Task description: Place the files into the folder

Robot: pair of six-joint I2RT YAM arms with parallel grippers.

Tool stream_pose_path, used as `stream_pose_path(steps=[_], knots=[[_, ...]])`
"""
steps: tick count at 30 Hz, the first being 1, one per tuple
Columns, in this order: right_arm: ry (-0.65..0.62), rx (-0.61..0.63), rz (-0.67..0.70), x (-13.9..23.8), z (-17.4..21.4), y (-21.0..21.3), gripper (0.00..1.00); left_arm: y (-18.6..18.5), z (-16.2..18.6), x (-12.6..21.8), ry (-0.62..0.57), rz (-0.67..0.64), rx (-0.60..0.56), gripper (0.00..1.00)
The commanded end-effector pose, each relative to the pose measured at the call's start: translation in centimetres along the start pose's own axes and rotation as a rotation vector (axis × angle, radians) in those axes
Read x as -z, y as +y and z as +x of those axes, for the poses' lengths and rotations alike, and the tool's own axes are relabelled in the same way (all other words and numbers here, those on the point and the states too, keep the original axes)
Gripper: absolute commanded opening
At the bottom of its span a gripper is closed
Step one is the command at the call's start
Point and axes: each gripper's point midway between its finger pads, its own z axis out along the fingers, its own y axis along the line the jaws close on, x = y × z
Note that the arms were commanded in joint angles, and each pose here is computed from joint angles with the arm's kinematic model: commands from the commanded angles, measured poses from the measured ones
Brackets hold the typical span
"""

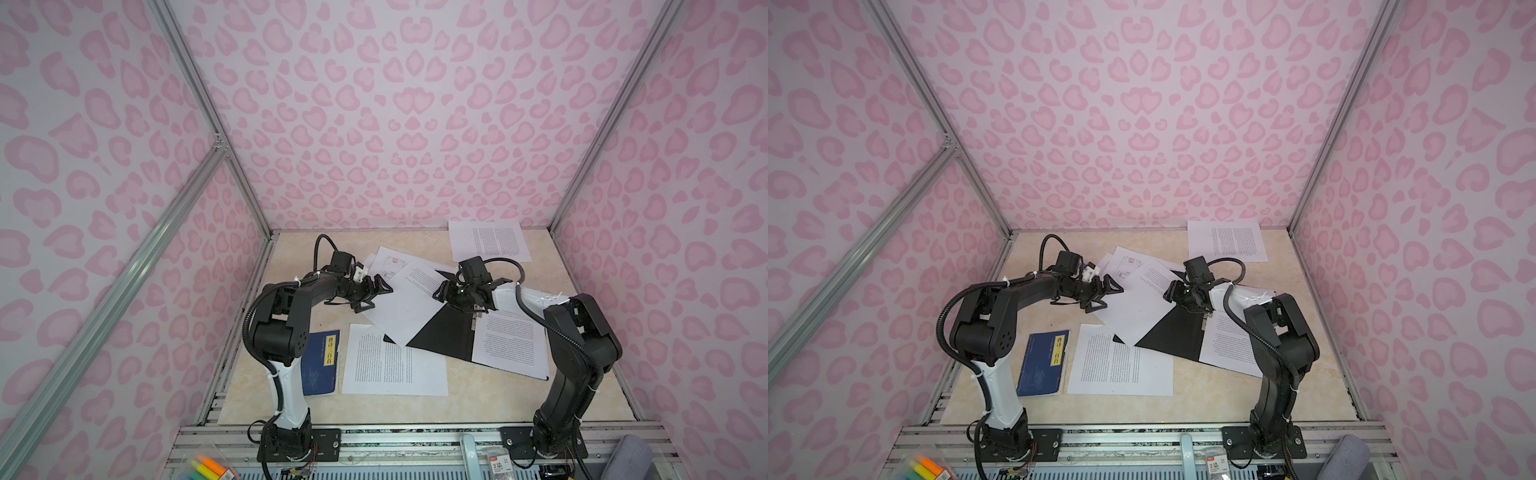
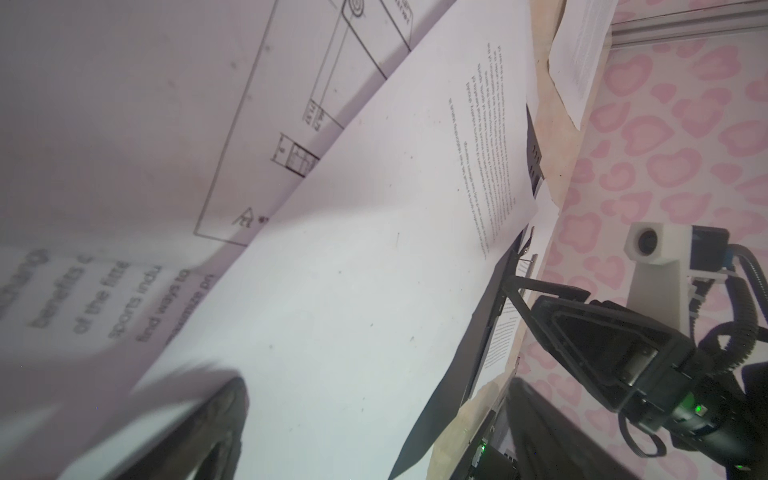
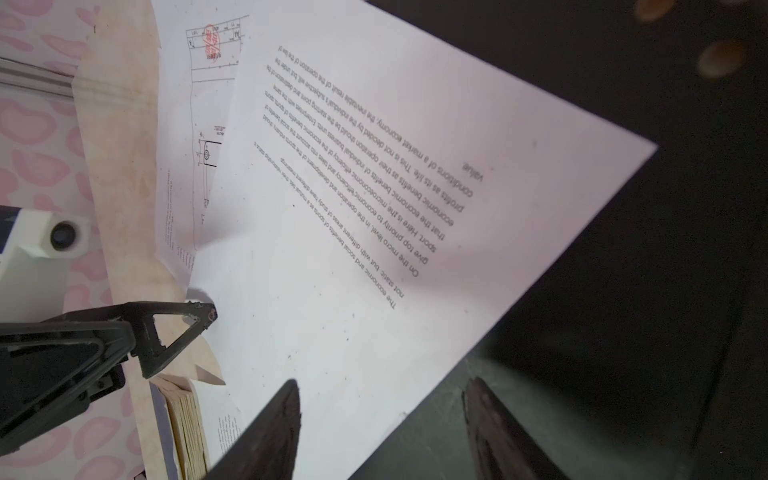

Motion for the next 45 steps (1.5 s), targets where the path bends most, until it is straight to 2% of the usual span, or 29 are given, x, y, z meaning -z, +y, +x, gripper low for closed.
stream_pose_path(steps=[1,8,18,24,29,34,37,41,45], knots=[[-0.029,-0.05,0.007,-0.6,-0.1,-0.2,0.64,0.7,0.0,0.1,-0.014,-0.038,0.019,0.98],[-0.02,-0.118,0.043,-1.4,0.9,-1.0,0.66,3.1,1.1,-0.4,-0.001,-0.106,0.083,0.98],[0.008,-0.221,-0.123,-3.4,2.3,2.2,0.67,3.8,1.4,-0.7,0.01,-0.12,0.101,0.98],[-0.009,-0.253,-0.254,-3.2,2.3,4.9,0.67,4.2,1.6,-0.9,0.016,-0.128,0.113,0.98],[-0.01,-0.341,-0.379,-3.2,3.1,6.6,0.69,4.4,1.6,-0.9,0.012,-0.137,0.121,0.98],[-0.014,-0.39,-0.422,-2.7,4.1,7.4,0.72,4.6,1.5,-1.0,0.01,-0.137,0.134,0.98],[-0.03,-0.379,-0.409,-2.6,4.1,7.3,0.72,4.7,1.5,-0.9,0.009,-0.139,0.139,0.98],[-0.079,-0.385,-0.38,-2.6,3.2,5.8,0.7,5.0,1.5,-0.6,0.004,-0.138,0.151,0.98],[-0.139,-0.395,-0.334,-2.5,2.4,4.0,0.58,4.9,1.5,-0.5,-0.003,-0.138,0.151,0.98]])
